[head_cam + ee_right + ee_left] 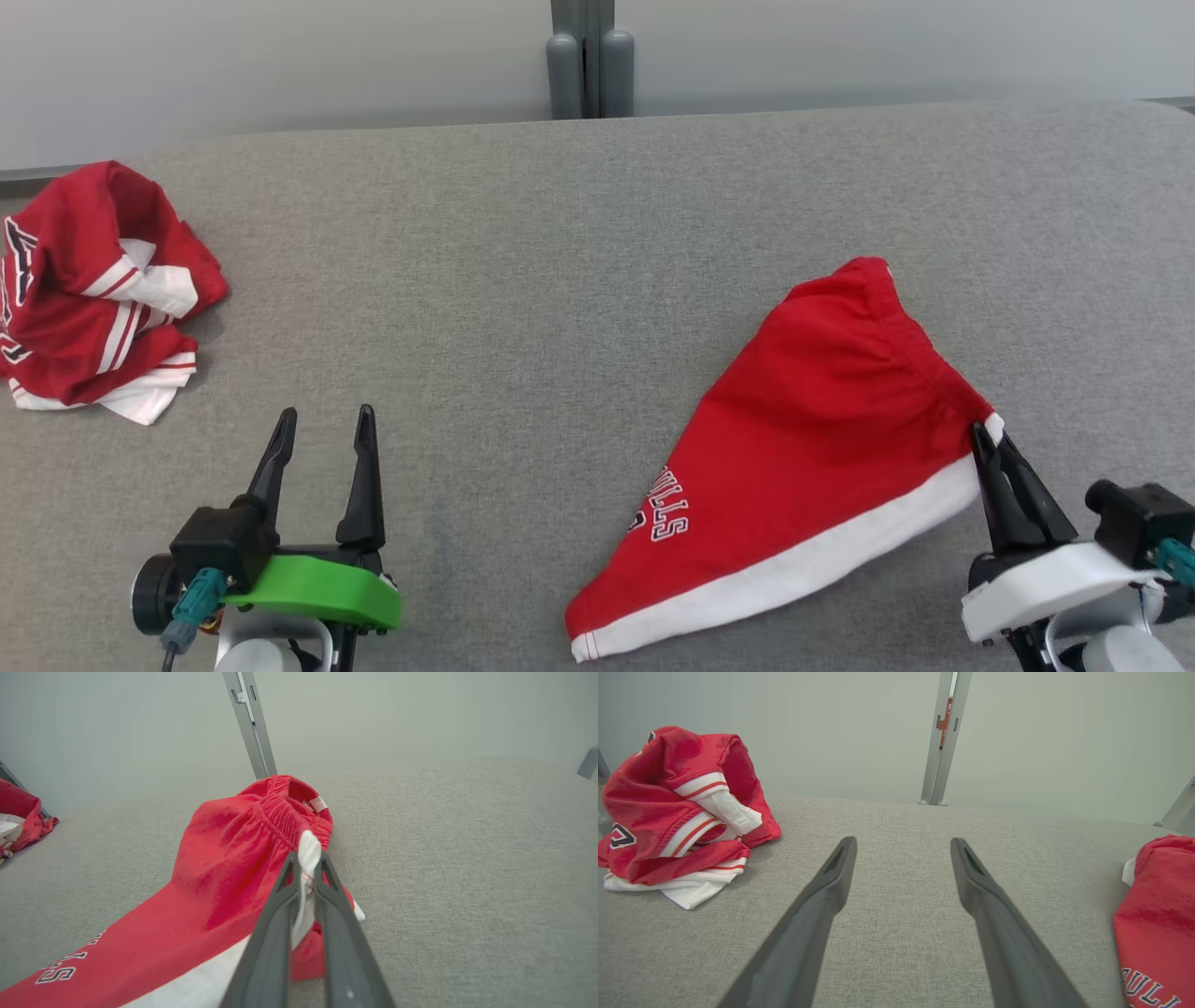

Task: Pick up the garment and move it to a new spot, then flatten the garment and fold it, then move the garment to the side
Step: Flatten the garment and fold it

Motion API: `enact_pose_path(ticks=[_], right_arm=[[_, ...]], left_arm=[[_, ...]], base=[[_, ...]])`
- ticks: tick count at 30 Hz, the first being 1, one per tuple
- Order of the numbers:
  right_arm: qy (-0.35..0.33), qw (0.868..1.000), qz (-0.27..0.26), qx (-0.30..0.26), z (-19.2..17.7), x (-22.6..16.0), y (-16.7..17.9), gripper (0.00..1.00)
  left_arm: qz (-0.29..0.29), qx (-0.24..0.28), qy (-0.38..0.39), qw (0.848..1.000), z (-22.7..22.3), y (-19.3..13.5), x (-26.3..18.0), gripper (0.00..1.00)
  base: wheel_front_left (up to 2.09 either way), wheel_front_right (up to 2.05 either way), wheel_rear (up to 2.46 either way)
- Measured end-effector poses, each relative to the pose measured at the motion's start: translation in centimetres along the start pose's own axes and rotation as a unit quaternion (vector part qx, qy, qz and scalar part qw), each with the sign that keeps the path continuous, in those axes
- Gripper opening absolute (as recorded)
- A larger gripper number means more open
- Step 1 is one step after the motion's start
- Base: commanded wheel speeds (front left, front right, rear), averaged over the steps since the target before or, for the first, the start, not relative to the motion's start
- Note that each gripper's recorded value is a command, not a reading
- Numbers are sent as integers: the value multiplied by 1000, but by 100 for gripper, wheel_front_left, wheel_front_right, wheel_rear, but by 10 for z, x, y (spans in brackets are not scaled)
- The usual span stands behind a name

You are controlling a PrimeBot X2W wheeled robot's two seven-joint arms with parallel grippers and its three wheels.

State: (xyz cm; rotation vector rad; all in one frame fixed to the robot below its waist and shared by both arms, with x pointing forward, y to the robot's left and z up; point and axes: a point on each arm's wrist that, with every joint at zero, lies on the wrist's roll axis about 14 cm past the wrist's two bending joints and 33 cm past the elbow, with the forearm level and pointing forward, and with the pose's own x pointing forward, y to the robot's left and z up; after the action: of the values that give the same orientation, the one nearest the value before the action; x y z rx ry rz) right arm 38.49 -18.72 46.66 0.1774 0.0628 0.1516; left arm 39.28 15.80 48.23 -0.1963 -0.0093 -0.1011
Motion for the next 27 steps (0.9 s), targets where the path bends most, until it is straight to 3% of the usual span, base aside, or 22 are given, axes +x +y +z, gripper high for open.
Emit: enact_pose_path(ticks=[10,11,12,13,20,27], right_arm=[[44,994,-89,36,-33,-64,-34,0],[52,993,-93,39,-37,-66,-34,30],[54,993,-95,40,-39,-67,-34,50],[54,993,-95,38,-39,-67,-35,100],[2,996,-87,12,-8,-52,-33,100],[-47,998,-50,-6,21,-38,-6,100]], left_arm=[[-25,-4,12,1000,-9,-16,9,100],[-26,-4,13,1000,-10,-16,9,100],[-26,-5,13,1000,-10,-17,9,100],[-27,-4,13,1000,-11,-17,9,100],[-26,-2,10,1000,-7,-17,6,100],[-58,6,17,998,-11,-37,2,100]], base=[[0,0,0],[0,0,0],[0,0,0],[0,0,0],[0,0,0],[0,0,0]])
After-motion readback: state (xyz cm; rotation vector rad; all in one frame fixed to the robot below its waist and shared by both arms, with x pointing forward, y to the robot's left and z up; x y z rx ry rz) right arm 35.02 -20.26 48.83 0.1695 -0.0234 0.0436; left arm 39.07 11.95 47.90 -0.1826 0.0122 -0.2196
